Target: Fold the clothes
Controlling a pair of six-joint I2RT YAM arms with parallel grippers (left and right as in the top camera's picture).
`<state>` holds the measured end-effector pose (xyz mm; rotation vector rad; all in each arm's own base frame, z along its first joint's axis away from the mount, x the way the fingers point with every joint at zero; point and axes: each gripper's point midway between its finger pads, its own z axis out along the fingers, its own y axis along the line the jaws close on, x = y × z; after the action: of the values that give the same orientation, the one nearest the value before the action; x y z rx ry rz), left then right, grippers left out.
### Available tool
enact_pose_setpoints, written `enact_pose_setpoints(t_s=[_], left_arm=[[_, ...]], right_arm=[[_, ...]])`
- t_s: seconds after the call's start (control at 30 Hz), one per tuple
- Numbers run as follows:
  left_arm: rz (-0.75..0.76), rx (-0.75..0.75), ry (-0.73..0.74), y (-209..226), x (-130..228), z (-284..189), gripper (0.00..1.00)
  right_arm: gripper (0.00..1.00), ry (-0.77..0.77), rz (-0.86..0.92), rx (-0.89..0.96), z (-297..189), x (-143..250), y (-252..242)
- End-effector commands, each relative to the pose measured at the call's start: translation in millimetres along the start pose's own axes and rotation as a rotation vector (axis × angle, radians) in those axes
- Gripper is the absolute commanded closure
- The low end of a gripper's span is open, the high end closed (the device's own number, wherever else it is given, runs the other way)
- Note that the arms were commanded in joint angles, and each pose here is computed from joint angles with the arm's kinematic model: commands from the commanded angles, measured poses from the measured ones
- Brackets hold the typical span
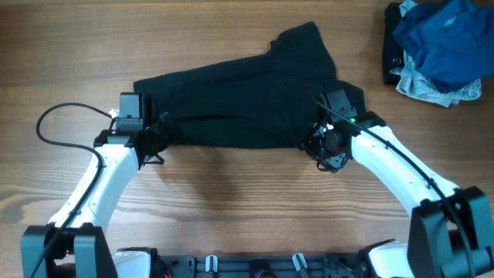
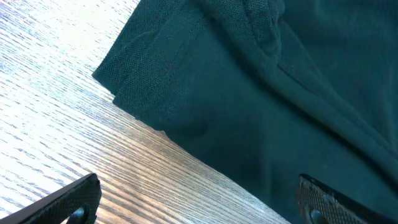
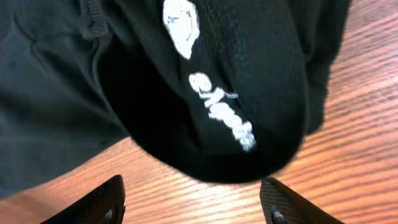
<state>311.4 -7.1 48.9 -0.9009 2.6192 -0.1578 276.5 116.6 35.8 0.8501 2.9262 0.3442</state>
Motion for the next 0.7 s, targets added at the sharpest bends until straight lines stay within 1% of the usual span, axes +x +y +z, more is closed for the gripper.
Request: enact_pose_setpoints(t_s=[0.0,0.03,0.1,0.17,0.27,0.37,0.43,0.47,0.5,0.53,0.63,0.67], left_arm=[[-0.006,0.008,0.011,-2,2,2,0.01],[-0.006,0.008,0.011,-2,2,2,0.00],[-0.006,0.008,0.011,-2,2,2,0.01],[-0.006,0.008,0.011,-2,2,2,0.00],[-0.006,0.007,0.012,-2,2,2,0.00],[-0.006,0.007,0.012,-2,2,2,0.00],[-0.006,0.007,0.012,-2,2,2,0.00],[-0.006,0.007,0.012,-2,2,2,0.01],[-0.006,0.007,0.012,-2,2,2,0.00],[-0.006,0.007,0.012,-2,2,2,0.01],[-0.006,0.008,0.011,-2,2,2,0.00],[-0.006,0.008,0.011,-2,2,2,0.01]], right_arm=[[0.35,0.000,0.027,0.022,10,-2,-4],[0.40,-0.007,0.027,0.025,11,-4,-4],[0.57,-0.048,0.029,0.044,11,-11,-7],[0.68,-0.087,0.050,0.069,10,-18,-11],[0.95,-0.113,0.048,0.051,10,-24,-6],[0.96,-0.165,0.043,0.009,5,-38,6],[0.96,-0.235,0.037,-0.034,-12,-59,26],[0.95,-0.266,0.015,-0.047,-18,-66,33],[0.91,-0.300,-0.002,-0.058,-23,-74,38],[0.89,-0.345,-0.005,-0.054,-26,-83,39],[0.89,-0.436,0.007,-0.018,-27,-100,35],[0.85,-0.457,0.008,-0.014,-26,-105,36]])
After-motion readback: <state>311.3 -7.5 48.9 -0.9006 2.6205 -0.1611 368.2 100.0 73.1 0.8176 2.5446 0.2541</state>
